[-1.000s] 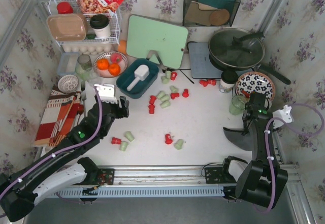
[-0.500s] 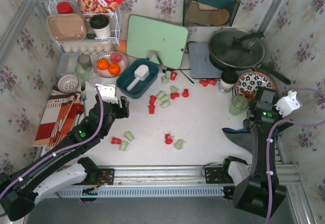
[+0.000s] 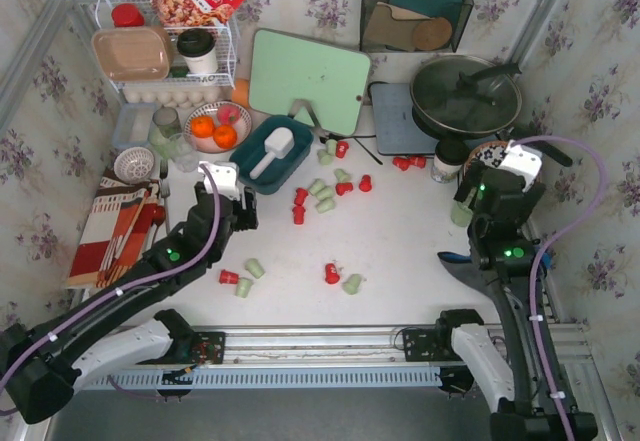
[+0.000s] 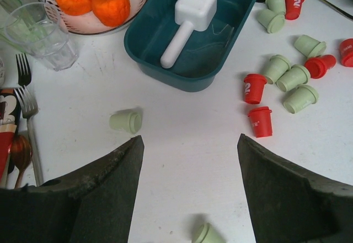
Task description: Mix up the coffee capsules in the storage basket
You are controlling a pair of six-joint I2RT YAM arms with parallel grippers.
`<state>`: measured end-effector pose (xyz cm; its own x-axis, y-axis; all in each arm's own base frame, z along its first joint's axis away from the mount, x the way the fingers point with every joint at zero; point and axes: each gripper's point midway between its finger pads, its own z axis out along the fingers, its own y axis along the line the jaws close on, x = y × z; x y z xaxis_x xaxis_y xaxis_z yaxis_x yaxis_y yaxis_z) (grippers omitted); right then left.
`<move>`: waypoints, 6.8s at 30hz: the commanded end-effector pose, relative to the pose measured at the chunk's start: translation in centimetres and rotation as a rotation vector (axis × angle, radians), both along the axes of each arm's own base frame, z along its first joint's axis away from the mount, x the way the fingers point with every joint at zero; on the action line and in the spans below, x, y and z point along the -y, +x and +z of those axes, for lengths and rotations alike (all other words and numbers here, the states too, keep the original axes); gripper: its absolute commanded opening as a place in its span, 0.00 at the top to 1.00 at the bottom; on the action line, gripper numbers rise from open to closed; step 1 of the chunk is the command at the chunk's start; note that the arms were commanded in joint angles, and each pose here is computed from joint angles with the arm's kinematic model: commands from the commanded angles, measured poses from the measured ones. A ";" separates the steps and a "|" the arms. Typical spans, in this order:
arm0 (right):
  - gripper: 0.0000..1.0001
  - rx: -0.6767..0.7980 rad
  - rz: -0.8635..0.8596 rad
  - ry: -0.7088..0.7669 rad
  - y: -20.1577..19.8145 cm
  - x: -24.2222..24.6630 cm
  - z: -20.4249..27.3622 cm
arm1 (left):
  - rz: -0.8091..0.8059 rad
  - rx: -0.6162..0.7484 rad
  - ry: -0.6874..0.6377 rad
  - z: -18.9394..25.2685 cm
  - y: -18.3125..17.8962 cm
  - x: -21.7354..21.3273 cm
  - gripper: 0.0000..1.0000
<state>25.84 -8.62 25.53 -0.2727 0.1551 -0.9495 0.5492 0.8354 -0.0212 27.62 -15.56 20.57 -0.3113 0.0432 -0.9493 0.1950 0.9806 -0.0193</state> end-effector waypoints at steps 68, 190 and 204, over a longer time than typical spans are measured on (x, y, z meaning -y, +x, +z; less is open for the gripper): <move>0.06 0.372 0.863 0.069 2.4 -21.0 -6.8 | -0.194 -0.959 0.288 -19.5 20.5 2.0 0.54; 0.00 0.292 0.859 0.106 2.8 -21.5 -8.5 | 0.722 -0.663 -0.383 -12.8 3.9 -17.9 0.01; 0.00 0.262 0.848 0.109 3.0 -21.5 -9.2 | 0.533 -0.468 -0.338 -6.7 3.1 -14.3 0.08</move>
<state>28.59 12.86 15.57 -0.1334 0.0765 -0.9881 -0.2871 0.9513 0.1124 30.12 -0.06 12.49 -0.5812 -0.5480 -0.6015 -0.4749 0.8287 -0.2962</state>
